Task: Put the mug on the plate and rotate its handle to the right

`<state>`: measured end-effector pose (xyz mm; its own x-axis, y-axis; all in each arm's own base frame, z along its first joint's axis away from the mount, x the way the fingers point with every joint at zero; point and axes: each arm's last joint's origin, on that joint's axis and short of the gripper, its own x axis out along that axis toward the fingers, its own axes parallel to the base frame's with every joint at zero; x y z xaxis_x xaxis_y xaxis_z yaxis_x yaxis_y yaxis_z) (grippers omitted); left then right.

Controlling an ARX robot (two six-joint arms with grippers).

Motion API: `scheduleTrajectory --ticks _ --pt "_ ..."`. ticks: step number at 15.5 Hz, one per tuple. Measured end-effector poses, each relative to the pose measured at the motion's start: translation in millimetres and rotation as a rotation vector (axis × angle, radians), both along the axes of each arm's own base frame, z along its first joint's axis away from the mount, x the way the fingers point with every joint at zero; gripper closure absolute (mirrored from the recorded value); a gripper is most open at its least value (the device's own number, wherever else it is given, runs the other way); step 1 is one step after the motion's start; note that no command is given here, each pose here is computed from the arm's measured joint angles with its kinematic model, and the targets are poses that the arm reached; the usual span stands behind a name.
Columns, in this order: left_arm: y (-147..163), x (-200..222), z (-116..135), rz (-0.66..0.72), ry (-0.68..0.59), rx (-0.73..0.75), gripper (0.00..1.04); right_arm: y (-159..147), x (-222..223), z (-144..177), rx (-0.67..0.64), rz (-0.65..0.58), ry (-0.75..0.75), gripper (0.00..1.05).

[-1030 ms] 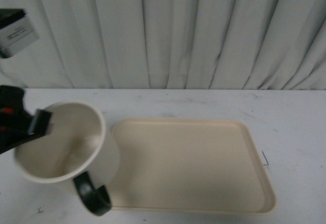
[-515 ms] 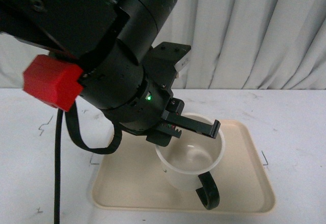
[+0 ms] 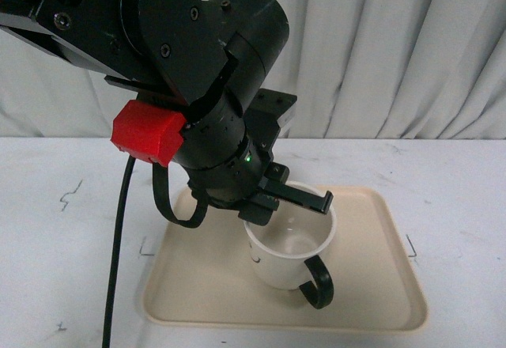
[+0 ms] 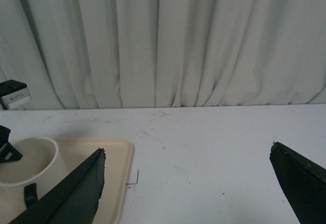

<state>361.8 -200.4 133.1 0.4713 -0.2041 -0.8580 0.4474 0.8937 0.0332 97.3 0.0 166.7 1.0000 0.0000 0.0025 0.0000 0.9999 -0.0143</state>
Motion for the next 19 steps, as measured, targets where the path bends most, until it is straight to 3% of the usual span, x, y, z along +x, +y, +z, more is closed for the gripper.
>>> scheduleTrajectory --ticks 2,4,6,8,9,10,11,12,13,14,16,17,19 --pt "0 -1 3 -0.013 0.008 -0.019 0.66 0 0 0 0.0 0.0 0.0 0.06" --pt "7 -8 20 -0.013 -0.016 -0.045 0.48 0 0 0 0.0 0.0 0.0 0.06" --pt "24 -23 52 -0.01 -0.092 -0.112 0.3 0 0 0 0.0 0.0 0.0 0.06" --pt "55 -49 99 0.024 -0.306 -0.2 0.1 0 0 0 0.0 0.0 0.0 0.06" --pt "67 -63 123 0.035 -0.392 -0.221 0.05 0 0 0 0.0 0.0 0.0 0.06" --pt "70 -67 138 0.041 -0.455 -0.245 0.08 0 0 0 0.0 0.0 0.0 0.06" --pt "66 -66 139 0.118 -0.679 -0.27 0.15 0 0 0 0.0 0.0 0.0 0.06" --pt "78 -77 111 0.255 -0.805 -0.23 0.27 0 0 0 0.0 0.002 -0.001 0.06" --pt "97 -92 81 0.336 -0.832 -0.191 0.38 0 0 0 0.0 -0.002 0.001 0.06" --pt "117 -105 71 0.387 -0.887 -0.2 0.49 0 0 0 0.0 -0.002 0.0 0.06" --pt "144 -132 91 0.424 -1.062 -0.287 0.74 0 0 0 0.0 0.0 0.0 0.06" --pt "153 -146 80 0.408 -1.04 -0.283 0.89 0 0 0 0.0 0.0 0.0 0.06" --pt "164 -161 55 0.401 -0.958 -0.249 1.03 0 0 0 0.0 -0.001 0.0 0.06"
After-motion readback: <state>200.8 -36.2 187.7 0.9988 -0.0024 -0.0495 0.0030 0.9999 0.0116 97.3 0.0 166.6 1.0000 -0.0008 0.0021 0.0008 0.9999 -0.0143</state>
